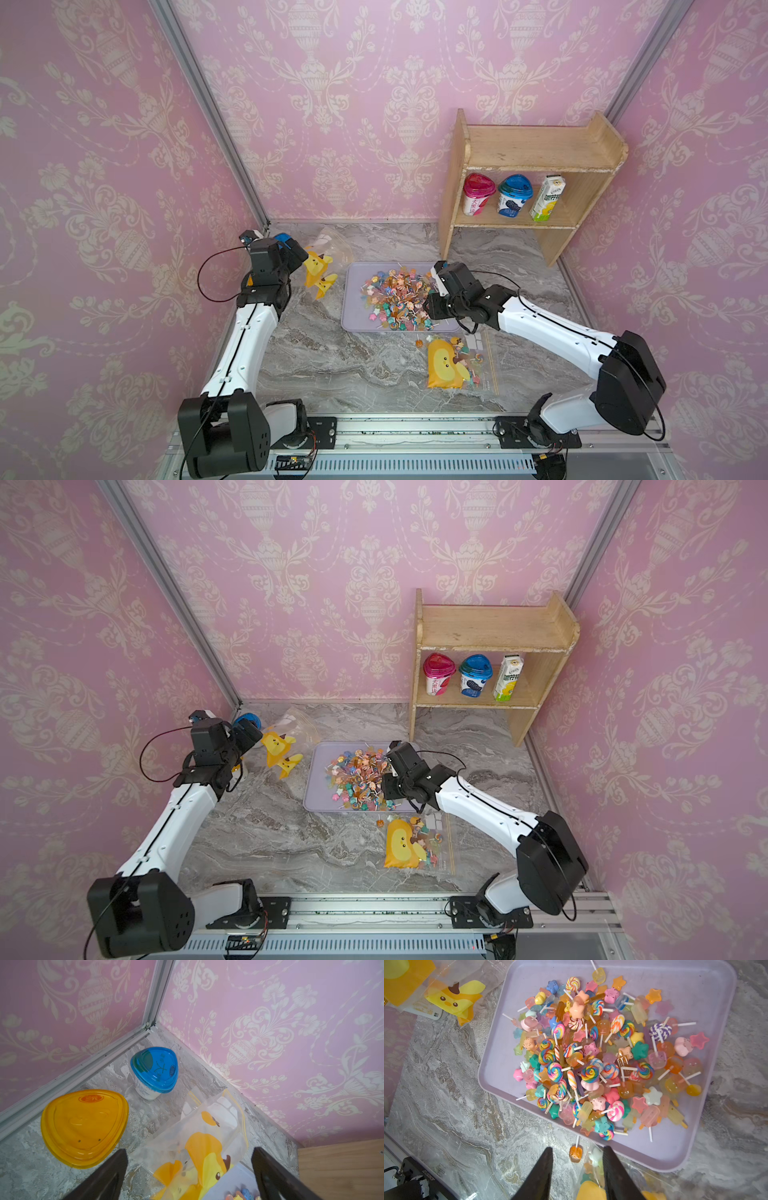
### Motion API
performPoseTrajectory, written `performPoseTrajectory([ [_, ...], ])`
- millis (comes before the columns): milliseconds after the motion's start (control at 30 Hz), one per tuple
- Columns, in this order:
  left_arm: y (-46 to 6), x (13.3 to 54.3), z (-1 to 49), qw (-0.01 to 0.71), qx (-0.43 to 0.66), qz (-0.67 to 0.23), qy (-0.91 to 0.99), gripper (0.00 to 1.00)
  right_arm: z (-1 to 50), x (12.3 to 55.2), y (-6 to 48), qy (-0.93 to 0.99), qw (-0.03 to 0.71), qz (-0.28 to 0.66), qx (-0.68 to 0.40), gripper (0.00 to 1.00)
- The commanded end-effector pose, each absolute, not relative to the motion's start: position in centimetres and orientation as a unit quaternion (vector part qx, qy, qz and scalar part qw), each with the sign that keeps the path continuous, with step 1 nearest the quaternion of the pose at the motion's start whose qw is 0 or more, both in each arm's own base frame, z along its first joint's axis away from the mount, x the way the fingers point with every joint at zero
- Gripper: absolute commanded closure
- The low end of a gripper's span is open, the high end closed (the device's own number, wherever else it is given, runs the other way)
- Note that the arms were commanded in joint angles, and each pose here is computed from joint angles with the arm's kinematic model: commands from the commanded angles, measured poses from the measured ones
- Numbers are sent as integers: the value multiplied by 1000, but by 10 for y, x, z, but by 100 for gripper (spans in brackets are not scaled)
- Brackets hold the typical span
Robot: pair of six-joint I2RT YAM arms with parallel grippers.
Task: Pour candies out of the ziploc bag
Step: Place the ziploc bag in the ziploc bag, then move the ziploc bag to the center of the board.
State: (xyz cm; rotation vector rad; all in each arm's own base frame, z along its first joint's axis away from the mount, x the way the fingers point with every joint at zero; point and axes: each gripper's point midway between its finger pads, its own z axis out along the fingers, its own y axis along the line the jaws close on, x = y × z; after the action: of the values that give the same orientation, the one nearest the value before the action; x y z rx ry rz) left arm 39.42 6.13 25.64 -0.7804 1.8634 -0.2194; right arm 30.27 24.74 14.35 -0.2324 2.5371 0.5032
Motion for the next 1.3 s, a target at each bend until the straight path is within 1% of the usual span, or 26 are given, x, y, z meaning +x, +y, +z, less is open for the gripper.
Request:
performPoseTrajectory([
  [0, 51, 392, 304, 566, -289, -84, 768, 4, 152, 305, 250, 936, 277, 204, -75, 57],
  [100, 8, 421, 308, 561, -218, -169, 780, 5, 150, 307, 256, 936, 271, 212, -76, 58],
  [167, -23, 444, 288, 516, -185, -238, 802, 5, 149, 308, 260, 936, 267, 217, -76, 58],
  [233, -50, 469, 249, 457, -164, -273, 830, 7, 148, 309, 262, 936, 265, 219, -77, 58],
  [333, -59, 494, 192, 399, -182, -279, 855, 10, 146, 306, 259, 937, 264, 214, -77, 58],
  [400, -51, 505, 156, 375, -206, -262, 865, 11, 146, 304, 253, 939, 266, 205, -77, 58],
  [500, -36, 510, 128, 368, -232, -230, 871, 12, 144, 299, 243, 942, 268, 189, -77, 58],
  [600, -24, 512, 115, 371, -243, -207, 872, 11, 142, 297, 236, 943, 269, 182, -74, 58],
  [733, -15, 513, 98, 355, -235, -171, 889, 11, 137, 297, 237, 944, 263, 186, -72, 58],
  [900, 5, 511, 76, 347, -230, -109, 902, 11, 132, 297, 239, 945, 257, 188, -73, 59],
  [1067, 19, 517, 66, 351, -229, -86, 904, 11, 135, 297, 238, 945, 259, 184, -77, 59],
  [1267, 28, 534, 79, 391, -245, -118, 879, 12, 141, 299, 238, 944, 262, 184, -79, 59],
])
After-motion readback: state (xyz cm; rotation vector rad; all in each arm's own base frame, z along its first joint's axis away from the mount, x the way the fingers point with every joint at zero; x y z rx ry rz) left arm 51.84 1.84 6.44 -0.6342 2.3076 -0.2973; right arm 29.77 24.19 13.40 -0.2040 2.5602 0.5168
